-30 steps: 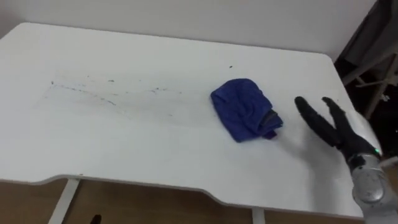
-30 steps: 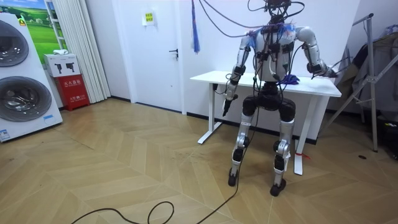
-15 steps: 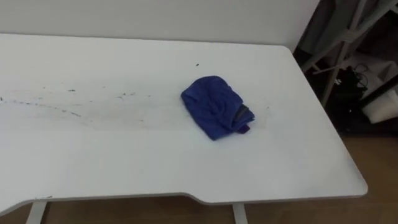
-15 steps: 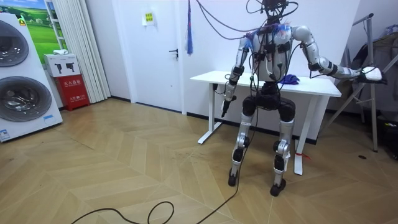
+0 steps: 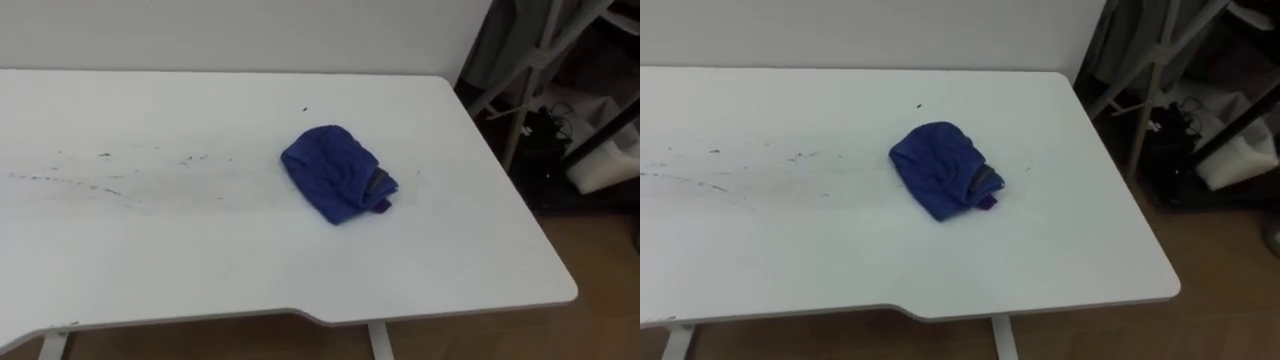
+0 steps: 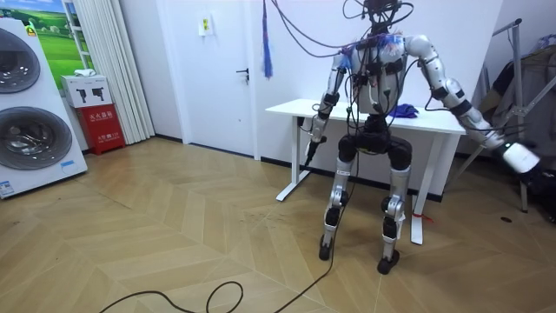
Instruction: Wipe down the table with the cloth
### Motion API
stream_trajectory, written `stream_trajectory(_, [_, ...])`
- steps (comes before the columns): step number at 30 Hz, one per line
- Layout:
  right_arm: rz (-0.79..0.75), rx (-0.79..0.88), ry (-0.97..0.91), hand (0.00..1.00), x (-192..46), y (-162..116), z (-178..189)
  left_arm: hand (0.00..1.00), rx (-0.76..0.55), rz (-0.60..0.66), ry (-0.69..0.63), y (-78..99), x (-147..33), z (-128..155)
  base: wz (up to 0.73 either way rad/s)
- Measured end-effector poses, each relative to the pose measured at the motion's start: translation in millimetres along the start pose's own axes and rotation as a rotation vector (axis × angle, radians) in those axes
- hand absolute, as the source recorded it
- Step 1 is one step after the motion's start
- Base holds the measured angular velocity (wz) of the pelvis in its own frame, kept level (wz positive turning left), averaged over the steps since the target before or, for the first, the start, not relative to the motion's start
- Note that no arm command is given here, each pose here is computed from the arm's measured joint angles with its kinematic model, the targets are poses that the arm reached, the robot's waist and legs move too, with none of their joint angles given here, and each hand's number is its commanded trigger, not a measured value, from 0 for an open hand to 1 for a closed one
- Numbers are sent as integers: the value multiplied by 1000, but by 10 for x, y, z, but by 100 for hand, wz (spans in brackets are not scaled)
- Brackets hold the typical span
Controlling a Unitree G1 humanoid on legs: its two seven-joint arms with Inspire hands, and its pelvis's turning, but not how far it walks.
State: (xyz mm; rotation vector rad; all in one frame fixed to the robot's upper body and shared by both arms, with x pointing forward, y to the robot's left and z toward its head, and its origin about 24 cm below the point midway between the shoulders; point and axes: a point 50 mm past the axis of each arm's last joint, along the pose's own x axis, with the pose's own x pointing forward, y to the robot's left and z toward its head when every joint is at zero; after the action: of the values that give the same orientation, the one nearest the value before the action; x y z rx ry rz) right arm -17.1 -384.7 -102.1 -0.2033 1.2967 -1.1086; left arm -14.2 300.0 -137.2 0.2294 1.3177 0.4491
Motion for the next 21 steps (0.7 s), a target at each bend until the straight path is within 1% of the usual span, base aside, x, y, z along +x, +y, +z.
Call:
stream_trajectory(1, [18, -25, 21, 0, -11, 37, -75, 0, 6, -2, 10, -11, 1, -14, 0])
stream_trajectory(3, [114, -108, 92, 0, -100, 265, -377, 0, 41, 1, 24, -69, 3, -32, 0])
stream_trajectory(4, [143, -133, 106, 0, -130, 335, -440, 0, 50, 2, 35, -82, 3, -57, 0])
stream_trajectory(5, [199, -194, 132, 0, -197, 466, -571, 0, 78, -3, 48, -122, 13, -66, 0])
stream_trajectory(6, [247, -278, 152, 0, -259, 557, -707, 0, 133, -8, 49, -173, 23, -48, 0])
stream_trajectory(7, [273, -316, 148, 0, -290, 623, -729, 0, 157, -12, 44, -202, 29, -28, 0])
stream_trajectory(9, [344, -458, 126, 0, -374, 780, -789, 0, 220, -18, 32, -322, 27, -1, 0])
stream_trajectory(10, [355, -498, 109, 0, -386, 816, -767, 0, 234, -22, 29, -355, 22, -2, 0])
stream_trajectory(11, [373, -573, 65, 0, -405, 890, -699, 0, 256, -32, 30, -409, 17, -9, 0])
stream_trajectory(12, [389, -639, -2, 0, -428, 985, -578, 0, 297, -38, 29, -446, 14, -11, 0])
stream_trajectory(13, [396, -672, -44, 0, -441, 1034, -508, 0, 324, -37, 25, -462, 13, -5, 0])
stream_trajectory(15, [415, -755, -195, 0, -519, 1227, -230, 0, 382, -39, 3, -555, 20, 69, 5])
stream_trajectory(16, [425, -763, -233, 0, -553, 1287, -159, 0, 399, -44, -4, -580, 22, 88, 12])
stream_trajectory(18, [493, -757, -369, 0, -726, 1538, 51, 0, 465, -57, -39, -653, 24, 166, 25])
stream_trajectory(19, [516, -750, -389, 0, -768, 1591, 68, 0, 482, -58, -45, -665, 22, 170, 36])
stream_trajectory(21, [604, -724, -433, 0, -925, 1775, 93, 0, 517, -54, -50, -703, 8, 153, 45])
